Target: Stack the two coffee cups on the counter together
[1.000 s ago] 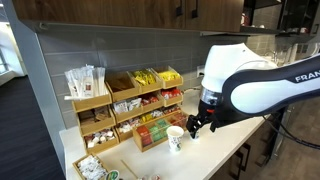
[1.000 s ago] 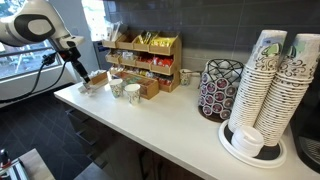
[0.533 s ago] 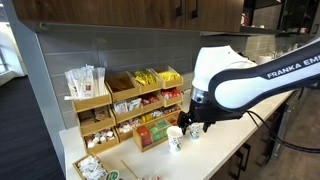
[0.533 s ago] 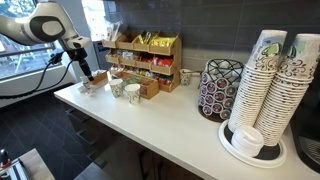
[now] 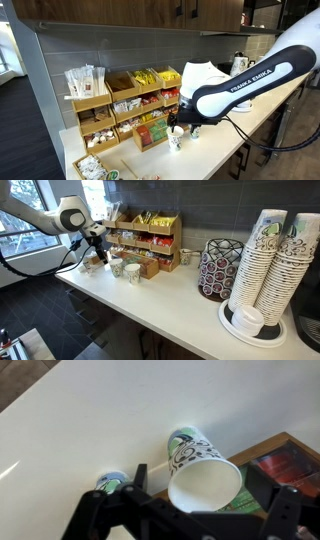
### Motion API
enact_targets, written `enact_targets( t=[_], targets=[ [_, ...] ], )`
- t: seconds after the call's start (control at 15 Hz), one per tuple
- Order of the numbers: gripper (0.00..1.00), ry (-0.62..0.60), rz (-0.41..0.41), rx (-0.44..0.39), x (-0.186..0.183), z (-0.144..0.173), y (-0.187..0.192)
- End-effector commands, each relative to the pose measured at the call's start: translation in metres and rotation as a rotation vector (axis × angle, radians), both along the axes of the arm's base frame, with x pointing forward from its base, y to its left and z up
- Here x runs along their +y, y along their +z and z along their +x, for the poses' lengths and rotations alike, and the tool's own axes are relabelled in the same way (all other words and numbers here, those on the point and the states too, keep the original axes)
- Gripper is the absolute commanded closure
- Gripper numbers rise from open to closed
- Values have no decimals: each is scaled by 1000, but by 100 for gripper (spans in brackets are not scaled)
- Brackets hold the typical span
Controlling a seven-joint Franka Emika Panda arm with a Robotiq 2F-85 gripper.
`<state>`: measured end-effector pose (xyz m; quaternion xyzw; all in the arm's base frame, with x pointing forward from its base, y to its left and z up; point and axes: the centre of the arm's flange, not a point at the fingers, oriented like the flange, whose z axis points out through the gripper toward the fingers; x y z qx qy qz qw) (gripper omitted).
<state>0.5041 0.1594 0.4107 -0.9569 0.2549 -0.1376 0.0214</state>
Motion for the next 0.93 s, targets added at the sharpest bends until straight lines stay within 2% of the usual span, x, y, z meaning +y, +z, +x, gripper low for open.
enact_targets(
  t=[0.0,0.13,0.2,0.27,0.4,0.67,0.87],
  targets=[
    [0,-83,-16,2,0,21,-21],
    [0,-121,-10,16,-4,25,-29],
    [6,-135,-4,20,-5,27,-32],
    [26,-150,1,24,-6,28,-35],
    [32,-181,11,29,-7,29,-40],
    [65,-227,22,39,-12,29,-43],
    [87,-253,26,31,-20,21,-31]
  ],
)
